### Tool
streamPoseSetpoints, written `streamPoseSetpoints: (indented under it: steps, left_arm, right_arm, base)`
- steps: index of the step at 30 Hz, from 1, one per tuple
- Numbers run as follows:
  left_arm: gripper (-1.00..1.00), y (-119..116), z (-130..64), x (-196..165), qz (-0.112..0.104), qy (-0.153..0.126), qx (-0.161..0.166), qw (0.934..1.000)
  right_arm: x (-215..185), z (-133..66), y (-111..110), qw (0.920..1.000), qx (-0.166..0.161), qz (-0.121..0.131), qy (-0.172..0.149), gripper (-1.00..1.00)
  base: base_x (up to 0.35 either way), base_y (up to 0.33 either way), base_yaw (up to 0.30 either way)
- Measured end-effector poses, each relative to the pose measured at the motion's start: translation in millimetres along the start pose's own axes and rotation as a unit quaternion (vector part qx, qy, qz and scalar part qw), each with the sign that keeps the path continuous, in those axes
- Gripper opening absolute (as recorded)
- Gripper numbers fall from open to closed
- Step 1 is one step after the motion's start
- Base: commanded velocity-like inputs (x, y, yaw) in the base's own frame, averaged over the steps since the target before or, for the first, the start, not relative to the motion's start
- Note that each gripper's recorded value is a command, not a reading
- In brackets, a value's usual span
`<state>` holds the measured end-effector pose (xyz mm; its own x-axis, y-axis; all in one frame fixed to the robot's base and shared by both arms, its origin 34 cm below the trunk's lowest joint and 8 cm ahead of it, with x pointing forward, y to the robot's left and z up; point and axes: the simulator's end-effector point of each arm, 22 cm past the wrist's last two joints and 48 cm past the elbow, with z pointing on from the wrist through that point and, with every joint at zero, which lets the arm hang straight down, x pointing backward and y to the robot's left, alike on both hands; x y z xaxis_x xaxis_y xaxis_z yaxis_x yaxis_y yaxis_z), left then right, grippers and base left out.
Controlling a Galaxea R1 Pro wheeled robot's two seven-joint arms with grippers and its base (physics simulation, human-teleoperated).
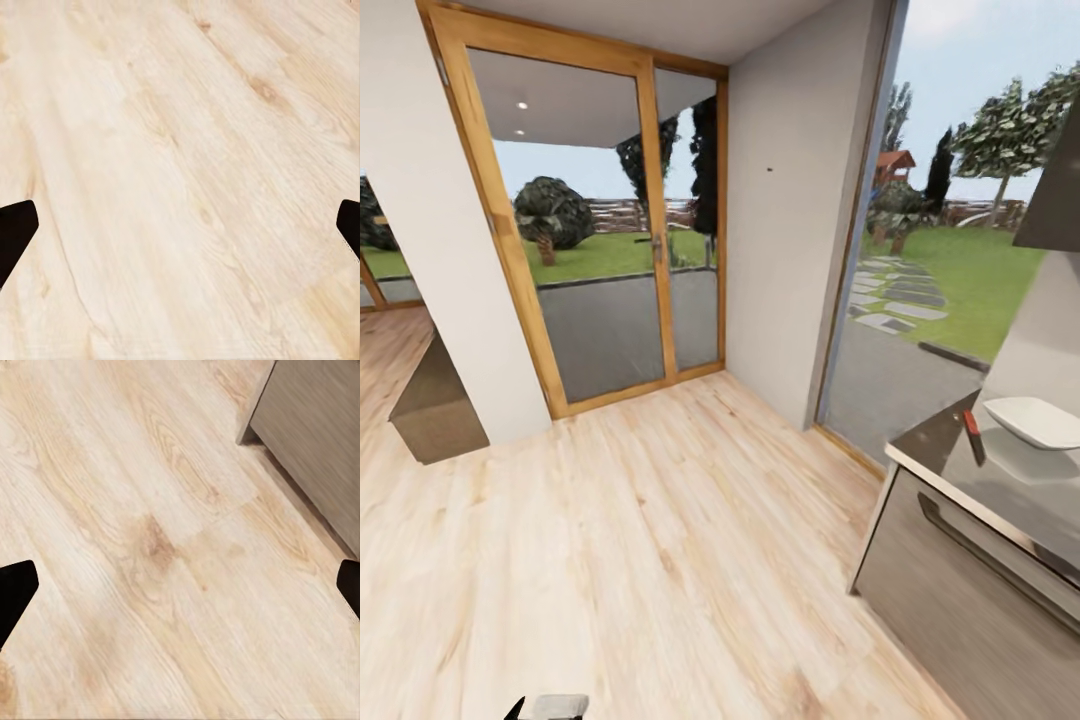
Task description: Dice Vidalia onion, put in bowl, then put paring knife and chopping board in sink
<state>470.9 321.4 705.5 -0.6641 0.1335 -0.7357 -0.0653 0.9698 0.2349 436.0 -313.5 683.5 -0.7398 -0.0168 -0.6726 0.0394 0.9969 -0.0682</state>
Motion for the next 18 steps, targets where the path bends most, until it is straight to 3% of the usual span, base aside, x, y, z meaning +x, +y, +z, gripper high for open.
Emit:
streamPoseSetpoints:
  steps: [18]
  left_arm:
    - [1.00,0.2,0.1,-0.3,0.000,0.000,0.000,1.0000]
  right_arm:
    - [0.0,0.0,0.0,1.0000,0.000,0.000,0.000,1.00]
  base:
    - [0.319,-0.004,0.000]
